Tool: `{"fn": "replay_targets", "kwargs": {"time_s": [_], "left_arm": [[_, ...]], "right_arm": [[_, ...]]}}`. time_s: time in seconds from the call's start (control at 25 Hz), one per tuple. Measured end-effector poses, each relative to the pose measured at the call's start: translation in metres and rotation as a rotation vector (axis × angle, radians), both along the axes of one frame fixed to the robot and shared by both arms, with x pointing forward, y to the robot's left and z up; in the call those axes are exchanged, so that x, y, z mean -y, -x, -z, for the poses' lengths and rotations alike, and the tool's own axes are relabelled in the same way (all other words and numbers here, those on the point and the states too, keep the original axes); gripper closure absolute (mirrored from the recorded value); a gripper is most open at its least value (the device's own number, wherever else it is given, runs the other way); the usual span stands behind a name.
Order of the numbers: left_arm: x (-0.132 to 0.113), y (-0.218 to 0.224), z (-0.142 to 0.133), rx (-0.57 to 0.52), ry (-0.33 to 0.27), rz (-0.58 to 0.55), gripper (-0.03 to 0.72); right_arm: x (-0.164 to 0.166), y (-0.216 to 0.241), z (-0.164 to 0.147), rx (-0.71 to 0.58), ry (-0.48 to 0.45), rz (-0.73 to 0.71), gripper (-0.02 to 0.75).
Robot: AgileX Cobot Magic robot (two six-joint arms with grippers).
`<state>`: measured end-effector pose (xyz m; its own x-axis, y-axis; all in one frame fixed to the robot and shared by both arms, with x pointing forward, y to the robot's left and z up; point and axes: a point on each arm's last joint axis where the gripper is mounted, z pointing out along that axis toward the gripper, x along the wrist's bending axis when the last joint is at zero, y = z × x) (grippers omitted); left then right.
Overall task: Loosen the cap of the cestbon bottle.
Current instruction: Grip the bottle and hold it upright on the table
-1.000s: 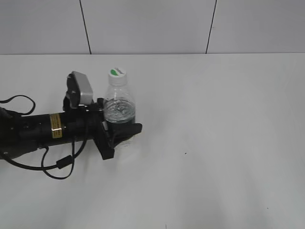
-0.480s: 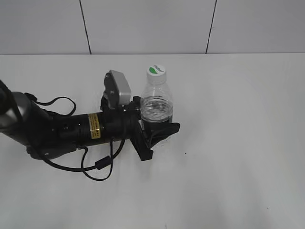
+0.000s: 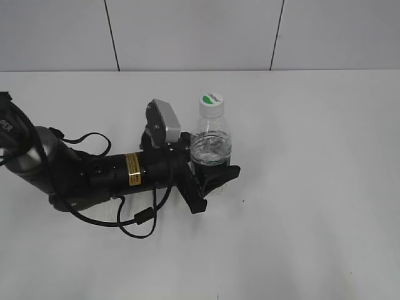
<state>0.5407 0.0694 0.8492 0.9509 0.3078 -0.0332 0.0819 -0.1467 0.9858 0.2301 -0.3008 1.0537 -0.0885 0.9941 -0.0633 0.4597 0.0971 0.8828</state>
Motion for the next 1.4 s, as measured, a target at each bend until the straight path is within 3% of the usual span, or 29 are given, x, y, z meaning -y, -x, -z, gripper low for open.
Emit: {"fn": "replay_targets", "kwargs": {"time_s": [0.28,0.8,1.12,1.4], "left_arm": [[0.000,-0.001,0.018,-0.043,-0.020,-0.003,0.282],[0.003,-0.005,0.019,-0.121,-0.009,-0.028,0.282],[0.003,-0.005,0.019,-0.121,-0.013,-0.022,0.282],[0.004,-0.002,0.019,-0.105,-0.029,0.027,0.282]], "right_arm": [[0.000,0.000,0.000,0.000,0.000,0.000,0.164],[0.000,0.000,0.000,-0.003,0.001,0.001,0.164],[-0.004,-0.022,-0.018,-0.113,-0.014,-0.013,0.164],[-0.017,-0.058,-0.050,-0.122,-0.135,-0.080,0.164]]}}
